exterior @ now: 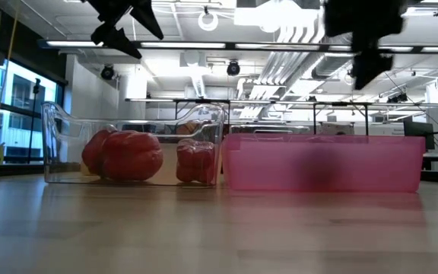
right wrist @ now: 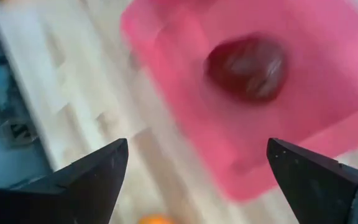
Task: Sort produce into baskets
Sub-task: Put the potato into the right transparent bin
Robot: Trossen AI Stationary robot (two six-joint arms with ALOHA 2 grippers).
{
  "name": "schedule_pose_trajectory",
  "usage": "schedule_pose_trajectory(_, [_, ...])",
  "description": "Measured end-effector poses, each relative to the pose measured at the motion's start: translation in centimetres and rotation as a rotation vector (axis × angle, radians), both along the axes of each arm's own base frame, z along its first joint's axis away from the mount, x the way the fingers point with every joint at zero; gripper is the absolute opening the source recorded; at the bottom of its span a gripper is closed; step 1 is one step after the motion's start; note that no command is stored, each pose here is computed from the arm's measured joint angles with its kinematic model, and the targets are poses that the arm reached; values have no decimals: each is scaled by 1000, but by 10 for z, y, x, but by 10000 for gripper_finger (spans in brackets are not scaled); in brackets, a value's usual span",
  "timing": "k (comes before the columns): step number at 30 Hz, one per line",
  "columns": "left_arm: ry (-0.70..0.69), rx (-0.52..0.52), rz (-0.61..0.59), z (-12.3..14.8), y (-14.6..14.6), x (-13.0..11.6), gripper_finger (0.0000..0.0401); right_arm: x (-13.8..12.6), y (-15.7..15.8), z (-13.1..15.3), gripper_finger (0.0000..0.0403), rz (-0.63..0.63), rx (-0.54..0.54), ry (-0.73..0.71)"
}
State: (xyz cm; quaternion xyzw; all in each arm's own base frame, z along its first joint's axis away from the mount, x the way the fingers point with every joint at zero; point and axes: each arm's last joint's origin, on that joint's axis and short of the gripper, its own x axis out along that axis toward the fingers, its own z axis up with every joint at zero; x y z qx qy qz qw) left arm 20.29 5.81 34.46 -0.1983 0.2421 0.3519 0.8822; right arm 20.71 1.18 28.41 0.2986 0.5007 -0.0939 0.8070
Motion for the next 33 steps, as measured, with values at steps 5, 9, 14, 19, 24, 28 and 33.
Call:
schedule_pose_trajectory(5, [0, 7, -5, 0, 0, 0, 395, -19, 34, -2, 373, -21, 76, -4])
schedule_pose_trajectory(9, [0, 7, -5, 0, 0, 0, 395, -31, 55, -5, 373, -140, 161, 62])
schedule_pose_trajectory(14, [0, 7, -5, 0, 0, 0, 395, -43, 75, -7, 374, -55, 164, 124])
schedule_pose_trajectory(19, [0, 7, -5, 0, 0, 0, 395, -46, 87, -18, 374, 54, 79, 163])
schedule_pose_trajectory(24, [0, 7, -5, 0, 0, 0, 395, -40, 98, -34, 374, 162, 37, 232])
schedule_pose_trajectory(28, [1, 7, -5, 0, 0, 0, 395, -34, 112, -45, 374, 307, -21, 240])
schedule_pose_trajectory(33, [0, 5, -7, 0, 0, 0, 395, -33, 135, -61, 374, 482, -110, 239])
